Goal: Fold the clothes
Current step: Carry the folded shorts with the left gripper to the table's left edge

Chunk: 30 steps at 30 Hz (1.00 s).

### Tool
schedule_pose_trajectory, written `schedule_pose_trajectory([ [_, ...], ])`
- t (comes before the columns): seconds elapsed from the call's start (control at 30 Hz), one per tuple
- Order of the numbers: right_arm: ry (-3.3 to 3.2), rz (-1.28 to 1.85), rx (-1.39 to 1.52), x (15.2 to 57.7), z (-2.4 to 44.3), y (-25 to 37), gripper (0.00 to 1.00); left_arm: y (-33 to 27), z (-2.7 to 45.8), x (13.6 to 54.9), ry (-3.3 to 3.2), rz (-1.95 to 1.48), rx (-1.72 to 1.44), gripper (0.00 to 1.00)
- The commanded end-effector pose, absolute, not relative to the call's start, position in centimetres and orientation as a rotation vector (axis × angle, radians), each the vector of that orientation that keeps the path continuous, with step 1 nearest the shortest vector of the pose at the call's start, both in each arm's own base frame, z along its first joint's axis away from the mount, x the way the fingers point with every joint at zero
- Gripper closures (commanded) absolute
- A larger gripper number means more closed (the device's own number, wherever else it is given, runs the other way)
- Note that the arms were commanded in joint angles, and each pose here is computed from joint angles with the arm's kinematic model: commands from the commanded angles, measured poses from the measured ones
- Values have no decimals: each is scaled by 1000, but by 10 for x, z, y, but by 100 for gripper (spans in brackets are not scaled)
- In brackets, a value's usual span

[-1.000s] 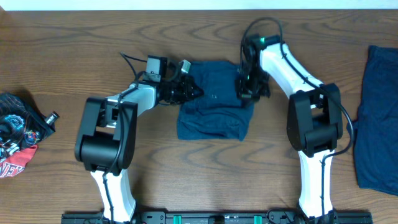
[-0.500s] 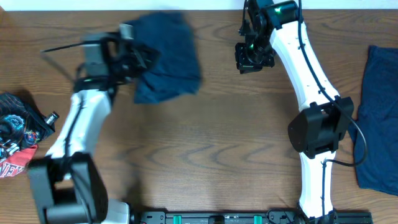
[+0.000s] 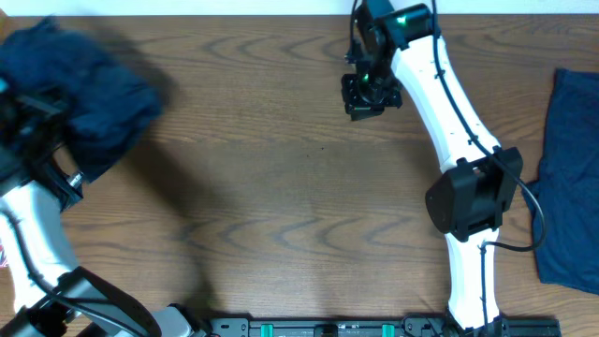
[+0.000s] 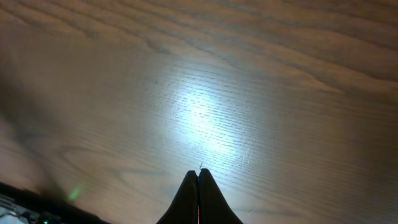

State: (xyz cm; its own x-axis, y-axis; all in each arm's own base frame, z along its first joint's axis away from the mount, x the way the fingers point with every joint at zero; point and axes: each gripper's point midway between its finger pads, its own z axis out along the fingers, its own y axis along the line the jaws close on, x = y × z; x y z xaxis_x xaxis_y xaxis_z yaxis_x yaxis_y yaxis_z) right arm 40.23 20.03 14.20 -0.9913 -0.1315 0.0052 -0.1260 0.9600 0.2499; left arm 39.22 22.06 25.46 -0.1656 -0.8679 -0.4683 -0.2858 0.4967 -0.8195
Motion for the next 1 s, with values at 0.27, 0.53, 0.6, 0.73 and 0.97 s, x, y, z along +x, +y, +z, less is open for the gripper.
schedule_pose_trajectory([
  [0.27, -3101, -402, 302, 392, 155, 218, 99, 320, 281, 310, 1484, -543, -1156, 94],
  [0.53, -3090, -400, 340, 386, 155, 227, 99, 371, 258, 267, 1395, -466, -1292, 94],
  [0.6, -3085, -397, 351, 383, 155, 230, 99, 380, 249, 262, 1388, -462, -1317, 94],
  [0.73, -3077, -395, 377, 378, 155, 236, 99, 395, 224, 257, 1384, -469, -1367, 94],
  [0.97, -3069, -398, 443, 370, 155, 253, 99, 417, 174, 248, 1373, -494, -1472, 94],
])
